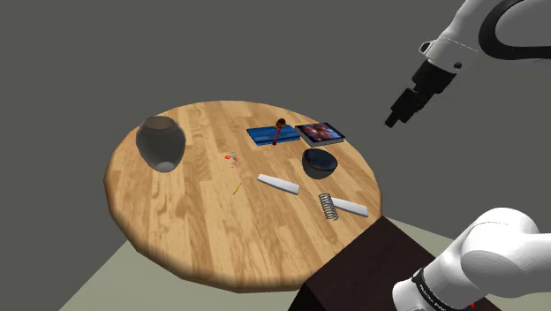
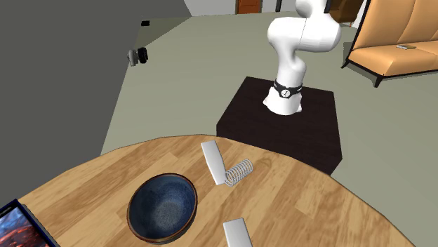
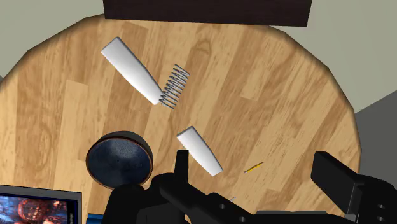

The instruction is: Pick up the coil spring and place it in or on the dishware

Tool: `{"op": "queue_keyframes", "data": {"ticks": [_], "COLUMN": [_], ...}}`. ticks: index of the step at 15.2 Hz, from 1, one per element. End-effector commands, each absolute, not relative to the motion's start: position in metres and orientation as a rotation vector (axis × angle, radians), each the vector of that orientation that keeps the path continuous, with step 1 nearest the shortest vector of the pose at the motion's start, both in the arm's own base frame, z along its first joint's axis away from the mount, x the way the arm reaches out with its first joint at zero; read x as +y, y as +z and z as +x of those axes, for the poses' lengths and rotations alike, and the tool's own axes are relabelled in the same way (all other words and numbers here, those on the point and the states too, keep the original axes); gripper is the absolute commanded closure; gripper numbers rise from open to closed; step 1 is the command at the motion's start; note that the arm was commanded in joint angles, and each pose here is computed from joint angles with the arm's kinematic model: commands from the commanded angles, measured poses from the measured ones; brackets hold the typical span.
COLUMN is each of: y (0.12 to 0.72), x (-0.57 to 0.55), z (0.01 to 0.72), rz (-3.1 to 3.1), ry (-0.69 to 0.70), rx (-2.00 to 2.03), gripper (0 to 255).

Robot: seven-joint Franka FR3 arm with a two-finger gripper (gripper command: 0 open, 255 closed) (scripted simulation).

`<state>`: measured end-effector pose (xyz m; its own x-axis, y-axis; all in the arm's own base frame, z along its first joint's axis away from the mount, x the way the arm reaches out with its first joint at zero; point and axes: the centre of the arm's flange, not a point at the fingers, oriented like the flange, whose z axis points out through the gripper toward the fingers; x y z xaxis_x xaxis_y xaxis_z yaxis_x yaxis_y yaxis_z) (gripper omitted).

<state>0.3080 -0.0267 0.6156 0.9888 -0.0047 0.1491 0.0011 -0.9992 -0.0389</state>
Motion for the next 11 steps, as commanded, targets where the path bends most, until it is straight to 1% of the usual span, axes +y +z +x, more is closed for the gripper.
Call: {"op": "queue_keyframes", "data": {"ticks": [1,11], "y": [0.616,0.490], "x": [-0.027,-0.045], "z": [0.308,0.344], "rz": [-3.094,-3.083], "ry": [-0.232,-0.205], "rx": [0.003,0.199], "gripper": [0,0]}}
